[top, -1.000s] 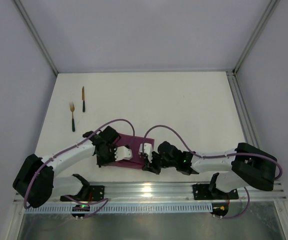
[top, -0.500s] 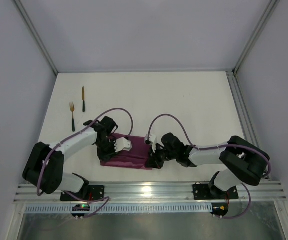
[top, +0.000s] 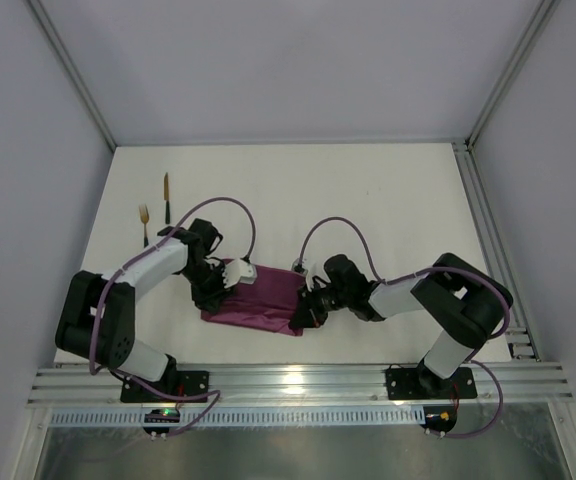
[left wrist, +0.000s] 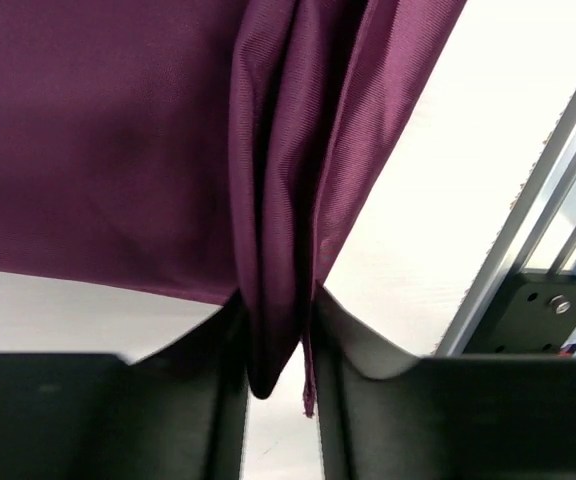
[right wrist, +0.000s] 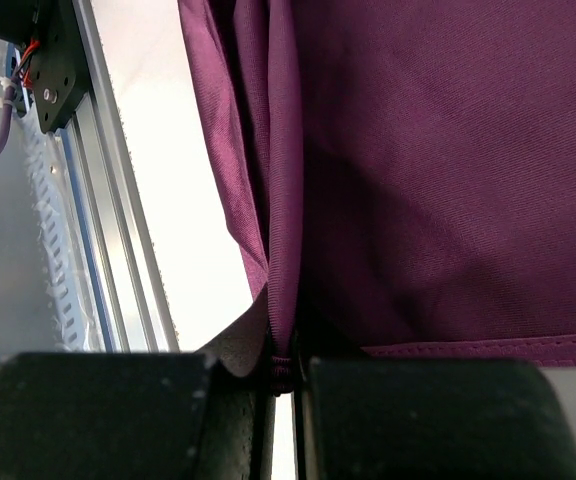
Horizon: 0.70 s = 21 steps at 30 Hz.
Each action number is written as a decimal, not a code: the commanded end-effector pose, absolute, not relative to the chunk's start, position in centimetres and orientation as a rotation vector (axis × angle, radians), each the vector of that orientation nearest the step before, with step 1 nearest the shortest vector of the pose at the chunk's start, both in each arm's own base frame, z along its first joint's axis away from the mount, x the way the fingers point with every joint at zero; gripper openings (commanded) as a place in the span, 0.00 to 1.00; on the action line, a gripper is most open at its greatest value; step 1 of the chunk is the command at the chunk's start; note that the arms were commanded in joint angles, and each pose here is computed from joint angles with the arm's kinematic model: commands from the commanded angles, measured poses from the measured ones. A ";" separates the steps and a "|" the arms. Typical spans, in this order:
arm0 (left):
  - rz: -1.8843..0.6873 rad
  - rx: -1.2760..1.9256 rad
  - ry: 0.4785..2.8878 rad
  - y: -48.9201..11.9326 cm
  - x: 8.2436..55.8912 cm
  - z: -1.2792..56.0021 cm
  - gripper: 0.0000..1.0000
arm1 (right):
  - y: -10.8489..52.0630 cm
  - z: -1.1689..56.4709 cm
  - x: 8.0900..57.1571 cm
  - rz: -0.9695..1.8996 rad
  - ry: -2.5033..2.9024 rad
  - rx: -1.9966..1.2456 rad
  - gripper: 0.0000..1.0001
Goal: Fold the napkin into a case and place the utensils inside
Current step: Fold the lower triangle-folded napkin at the center of the board.
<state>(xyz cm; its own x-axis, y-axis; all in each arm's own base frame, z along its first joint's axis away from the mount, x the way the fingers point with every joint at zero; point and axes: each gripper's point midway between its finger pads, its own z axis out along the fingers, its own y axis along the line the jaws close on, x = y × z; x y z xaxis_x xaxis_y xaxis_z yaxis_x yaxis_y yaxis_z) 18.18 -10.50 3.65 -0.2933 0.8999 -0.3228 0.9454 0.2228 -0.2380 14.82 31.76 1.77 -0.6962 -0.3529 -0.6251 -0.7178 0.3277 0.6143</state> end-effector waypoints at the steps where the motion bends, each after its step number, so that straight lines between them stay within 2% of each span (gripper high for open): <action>1: -0.681 1.762 2.331 -11.2 18.4 4.1 0.21 | 32.3 2.5 15.4 1.342 2.187 -0.942 0.04; 3: -0.677 1.716 2.342 -11.1 19.0 4.3 0.05 | 32.1 2.3 15.4 1.327 2.200 -0.942 0.04; 5: -0.689 1.683 2.342 -11.2 19.3 4.6 0.00 | 32.1 2.4 15.7 1.304 2.195 -0.949 0.06; 7: -0.683 1.659 2.343 -11.3 19.6 4.7 0.00 | 32.0 2.5 15.6 1.297 2.200 -0.952 0.13; 8: -0.678 1.640 2.352 -11.3 19.6 4.7 0.00 | 32.1 2.8 15.8 1.296 2.192 -0.952 0.20; 9: -0.673 1.628 2.353 -11.3 19.8 4.8 0.00 | 32.1 2.9 15.8 1.293 2.197 -0.956 0.35; 11: -0.671 1.614 2.358 -11.4 19.8 4.8 0.00 | 31.9 3.3 16.0 1.269 2.208 -0.960 0.48; 16: -0.662 1.612 2.363 -11.2 19.8 4.6 0.00 | 31.5 6.4 17.2 1.175 2.172 -0.942 0.66; 21: -0.670 1.607 2.361 -11.4 19.8 4.7 0.00 | 30.8 9.5 17.9 1.091 2.166 -0.965 0.71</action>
